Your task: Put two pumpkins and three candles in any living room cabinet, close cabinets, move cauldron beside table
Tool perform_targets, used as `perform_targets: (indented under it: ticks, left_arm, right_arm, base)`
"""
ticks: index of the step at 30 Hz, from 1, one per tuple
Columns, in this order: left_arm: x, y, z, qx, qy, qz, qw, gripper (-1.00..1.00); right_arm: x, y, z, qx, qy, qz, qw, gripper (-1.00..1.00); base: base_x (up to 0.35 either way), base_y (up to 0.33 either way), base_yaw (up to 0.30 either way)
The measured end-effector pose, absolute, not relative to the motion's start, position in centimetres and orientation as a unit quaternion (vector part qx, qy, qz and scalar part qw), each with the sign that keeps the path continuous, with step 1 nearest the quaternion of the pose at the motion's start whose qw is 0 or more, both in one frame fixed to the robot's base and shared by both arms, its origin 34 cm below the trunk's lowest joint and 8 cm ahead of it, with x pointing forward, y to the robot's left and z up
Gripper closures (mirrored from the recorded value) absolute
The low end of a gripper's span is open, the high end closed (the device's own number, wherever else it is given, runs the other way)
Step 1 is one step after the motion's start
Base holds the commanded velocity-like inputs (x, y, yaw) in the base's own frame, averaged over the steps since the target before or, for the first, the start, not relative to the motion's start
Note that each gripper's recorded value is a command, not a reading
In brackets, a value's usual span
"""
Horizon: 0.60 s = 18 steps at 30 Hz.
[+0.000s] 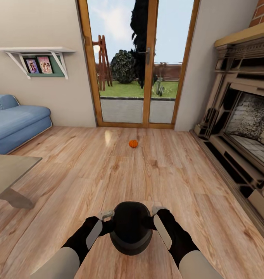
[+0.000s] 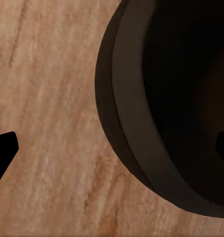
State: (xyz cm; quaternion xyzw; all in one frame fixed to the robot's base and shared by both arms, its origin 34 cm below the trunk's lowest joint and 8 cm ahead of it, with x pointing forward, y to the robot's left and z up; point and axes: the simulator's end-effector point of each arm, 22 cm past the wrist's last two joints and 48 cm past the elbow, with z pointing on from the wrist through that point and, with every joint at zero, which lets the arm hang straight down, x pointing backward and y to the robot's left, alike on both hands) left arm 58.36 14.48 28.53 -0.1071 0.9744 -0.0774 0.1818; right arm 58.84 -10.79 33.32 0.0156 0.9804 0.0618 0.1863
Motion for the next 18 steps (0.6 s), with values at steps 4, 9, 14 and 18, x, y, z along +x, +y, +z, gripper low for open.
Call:
perform_targets:
  ticks: [4, 9, 14, 18]
  left_arm:
    - [58.35, 14.47, 28.53, -0.107, 0.974, -0.078, 0.182, -1.0]
    - [58.32, 14.49, 28.52, -0.107, 0.975, -0.077, 0.181, -1.0]
    - [58.35, 14.45, 28.54, -0.107, 0.974, -0.077, 0.182, -1.0]
    - [58.16, 14.45, 28.1, -0.107, 0.975, -0.077, 0.177, -1.0]
  right_arm:
    - [58.84, -10.79, 33.32, 0.016, 0.98, 0.062, 0.186, -1.0]
    - [58.84, -10.8, 33.32, 0.016, 0.98, 0.062, 0.186, -1.0]
    - [58.84, -10.78, 33.32, 0.016, 0.98, 0.062, 0.186, -1.0]
    - [58.7, -10.77, 32.89, 0.015, 0.981, 0.062, 0.182, -1.0]
  base:
    - [0.091, 0.015, 0.0]
    - [0.103, 0.002, 0.0]
    - [0.082, 0.0, 0.0]
    - [0.01, 0.0, 0.0]
